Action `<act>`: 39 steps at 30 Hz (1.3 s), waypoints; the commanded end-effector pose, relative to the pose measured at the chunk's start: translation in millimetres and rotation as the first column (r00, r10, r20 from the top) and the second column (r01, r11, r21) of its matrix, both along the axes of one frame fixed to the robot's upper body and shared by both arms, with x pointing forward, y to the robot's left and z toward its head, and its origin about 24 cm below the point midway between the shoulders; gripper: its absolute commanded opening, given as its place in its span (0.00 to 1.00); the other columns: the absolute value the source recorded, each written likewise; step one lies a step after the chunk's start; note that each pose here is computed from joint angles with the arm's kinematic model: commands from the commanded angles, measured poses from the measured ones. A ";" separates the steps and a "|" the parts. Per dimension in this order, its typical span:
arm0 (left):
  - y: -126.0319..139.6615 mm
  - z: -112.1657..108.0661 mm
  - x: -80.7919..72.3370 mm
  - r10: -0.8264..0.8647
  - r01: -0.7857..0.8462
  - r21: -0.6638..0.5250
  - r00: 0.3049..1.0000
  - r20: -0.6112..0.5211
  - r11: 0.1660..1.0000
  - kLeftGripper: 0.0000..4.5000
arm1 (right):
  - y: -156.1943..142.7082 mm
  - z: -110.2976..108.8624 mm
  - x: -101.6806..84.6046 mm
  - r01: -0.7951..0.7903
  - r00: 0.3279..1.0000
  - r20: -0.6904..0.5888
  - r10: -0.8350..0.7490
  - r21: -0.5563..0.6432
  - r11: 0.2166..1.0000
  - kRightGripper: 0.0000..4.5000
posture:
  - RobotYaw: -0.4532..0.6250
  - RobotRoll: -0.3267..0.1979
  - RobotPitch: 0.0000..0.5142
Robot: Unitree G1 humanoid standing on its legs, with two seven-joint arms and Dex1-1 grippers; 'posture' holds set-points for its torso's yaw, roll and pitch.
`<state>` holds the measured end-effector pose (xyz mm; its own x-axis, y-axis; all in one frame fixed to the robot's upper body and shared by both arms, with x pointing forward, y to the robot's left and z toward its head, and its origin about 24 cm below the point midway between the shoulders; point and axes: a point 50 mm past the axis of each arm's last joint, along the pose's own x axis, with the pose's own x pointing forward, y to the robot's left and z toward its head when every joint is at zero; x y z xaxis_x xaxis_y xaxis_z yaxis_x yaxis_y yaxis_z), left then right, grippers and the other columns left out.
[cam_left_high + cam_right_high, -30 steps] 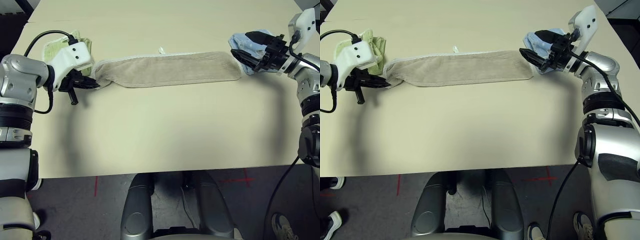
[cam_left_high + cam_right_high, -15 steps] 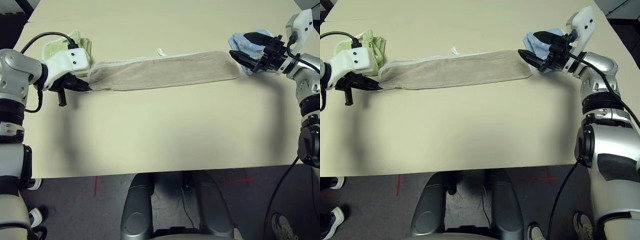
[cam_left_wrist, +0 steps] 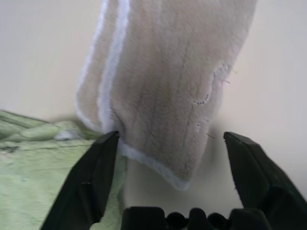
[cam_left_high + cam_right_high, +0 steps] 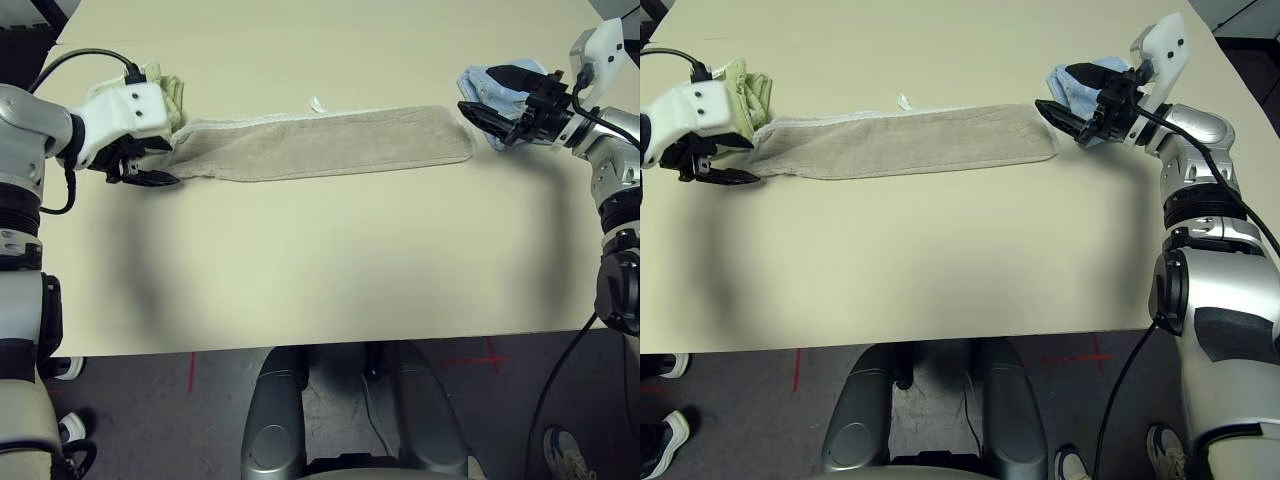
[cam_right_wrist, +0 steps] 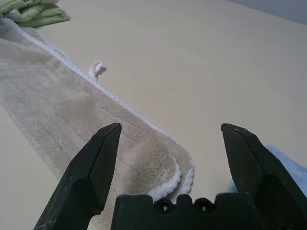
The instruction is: Fold the towel and set it aside.
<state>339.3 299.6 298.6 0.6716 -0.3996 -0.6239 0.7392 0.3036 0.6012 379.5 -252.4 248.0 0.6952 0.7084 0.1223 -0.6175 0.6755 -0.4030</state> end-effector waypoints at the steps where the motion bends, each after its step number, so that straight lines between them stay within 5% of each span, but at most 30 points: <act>1: -2.8 15.6 0.3 0.012 -0.005 -0.085 0.997 0.079 0.996 0.99 | -4.7 -4.1 -1.9 0.009 1.000 -0.017 -0.009 -0.016 1.000 1.00 | 0.43 0.62 0.57; 8: -22.7 19.5 5.0 -0.032 0.077 -0.508 0.995 0.097 0.858 0.99 | -19.4 -10.4 -9.4 -0.055 0.984 -0.160 0.078 0.141 0.988 1.00 | 0.44 0.62 0.59; 16: -51.0 -26.7 -8.3 -0.176 0.179 -0.664 0.982 0.073 0.726 0.99 | -37.9 -19.9 -22.2 -0.013 0.954 -0.278 0.113 0.339 0.941 1.00 | 0.42 0.62 0.58; 24: -69.6 -60.9 -18.2 -0.249 0.255 -0.641 0.963 0.101 0.724 0.99 | -43.4 -32.1 -37.4 0.002 0.862 -0.454 0.225 0.447 0.894 1.00 | 0.43 0.62 0.58; 39: -78.9 -69.8 -22.4 -0.291 0.304 -0.605 0.949 0.123 0.736 0.99 | -41.6 -65.8 -58.2 0.262 0.698 -0.651 0.298 0.619 0.740 1.00 | 0.43 0.62 0.59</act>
<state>320.3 225.2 231.5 0.4833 -0.8612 -0.1573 0.8360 0.4006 0.3751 325.0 -292.1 184.1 0.7359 0.6766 0.0253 -0.5420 0.5663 0.6209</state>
